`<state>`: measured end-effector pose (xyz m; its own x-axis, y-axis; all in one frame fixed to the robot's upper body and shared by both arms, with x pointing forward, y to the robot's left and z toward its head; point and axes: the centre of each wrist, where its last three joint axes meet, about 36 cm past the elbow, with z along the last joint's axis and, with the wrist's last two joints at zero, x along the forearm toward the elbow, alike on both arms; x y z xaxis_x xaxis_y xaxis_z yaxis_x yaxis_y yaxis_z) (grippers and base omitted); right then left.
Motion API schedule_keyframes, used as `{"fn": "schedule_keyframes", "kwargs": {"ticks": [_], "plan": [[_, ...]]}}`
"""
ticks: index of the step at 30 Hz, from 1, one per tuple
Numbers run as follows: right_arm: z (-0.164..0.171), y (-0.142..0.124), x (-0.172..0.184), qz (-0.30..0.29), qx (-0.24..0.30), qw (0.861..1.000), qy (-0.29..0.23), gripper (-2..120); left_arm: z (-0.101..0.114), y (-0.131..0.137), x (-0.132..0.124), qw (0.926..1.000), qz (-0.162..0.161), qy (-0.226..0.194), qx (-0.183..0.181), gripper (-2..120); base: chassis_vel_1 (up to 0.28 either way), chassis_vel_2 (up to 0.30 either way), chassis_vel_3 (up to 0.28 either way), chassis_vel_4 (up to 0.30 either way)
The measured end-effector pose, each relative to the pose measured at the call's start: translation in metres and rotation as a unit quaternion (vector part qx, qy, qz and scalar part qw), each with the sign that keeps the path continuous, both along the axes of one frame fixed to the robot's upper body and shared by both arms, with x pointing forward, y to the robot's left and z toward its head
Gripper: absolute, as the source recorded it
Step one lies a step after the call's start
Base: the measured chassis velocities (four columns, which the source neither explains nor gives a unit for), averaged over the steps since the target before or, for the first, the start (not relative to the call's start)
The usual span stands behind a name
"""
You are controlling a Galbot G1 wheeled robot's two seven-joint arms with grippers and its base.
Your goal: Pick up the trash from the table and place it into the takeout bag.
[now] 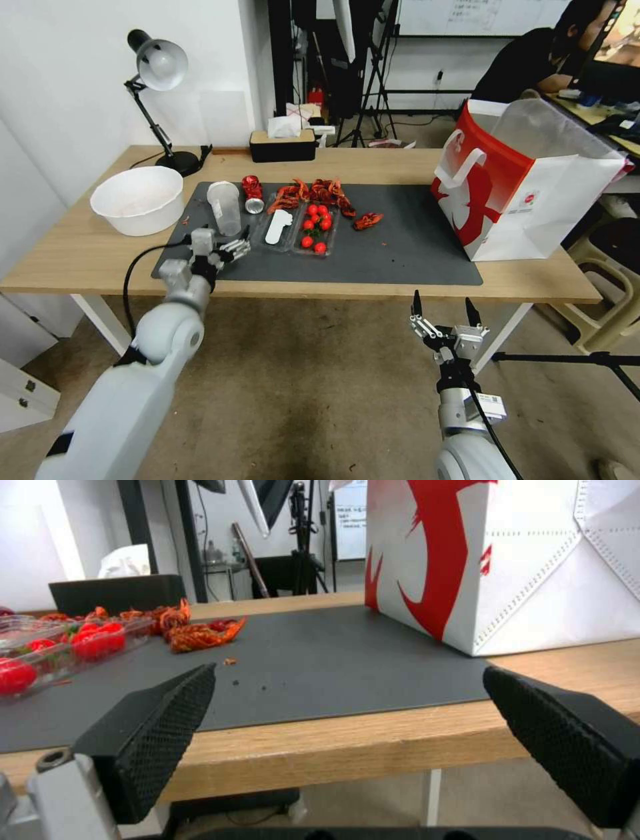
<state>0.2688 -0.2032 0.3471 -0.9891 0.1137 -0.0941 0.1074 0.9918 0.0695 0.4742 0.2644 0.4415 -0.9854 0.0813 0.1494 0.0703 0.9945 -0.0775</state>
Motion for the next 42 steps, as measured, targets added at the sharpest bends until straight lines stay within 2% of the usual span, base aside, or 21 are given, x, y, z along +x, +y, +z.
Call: {"fn": "schedule_keyframes", "kwargs": {"ticks": [2,5,18,31,38,39,41,42], "plan": [[0.0,-0.001,0.0,-0.001,-0.001,1.0,0.0,100,0.0,0.0,0.015,0.9997,0.015,0.015,0.009,100,0.0,0.0,0.0,0.0],[0.0,-0.002,0.0,-0.003,-0.002,1.0,0.0,100,-0.002,0.001,0.024,0.9994,0.023,0.022,0.015,100,0.0,0.0,0.0,0.0],[0.0,-0.002,0.0,-0.005,0.0,1.0,0.0,100,-0.008,0.006,0.041,0.9976,0.045,0.035,0.04,100,0.0,0.0,0.0,0.0],[-0.001,-0.001,-0.002,-0.006,-0.001,1.0,0.0,100,-0.009,0.008,0.045,0.9955,0.054,0.057,0.053,54,0.0,0.0,0.0,0.0],[0.0,-0.001,-0.002,-0.006,-0.001,1.0,0.0,100,-0.009,0.01,0.044,0.9964,0.044,0.05,0.053,52,0.0,0.0,0.0,0.0],[0.0,-0.001,-0.002,-0.006,-0.001,1.0,-0.001,100,-0.01,0.01,0.043,0.9977,0.03,0.037,0.048,52,0.0,0.0,0.0,0.0],[0.0,-0.001,-0.002,-0.006,-0.001,1.0,-0.001,100,-0.01,0.01,0.043,0.998,0.026,0.033,0.047,52,0.0,0.0,0.0,0.0],[0.0,0.0,-0.002,-0.006,-0.001,1.0,-0.001,100,-0.009,0.01,0.043,0.9988,0.011,0.018,0.043,52,0.0,0.0,0.0,0.0]]}}
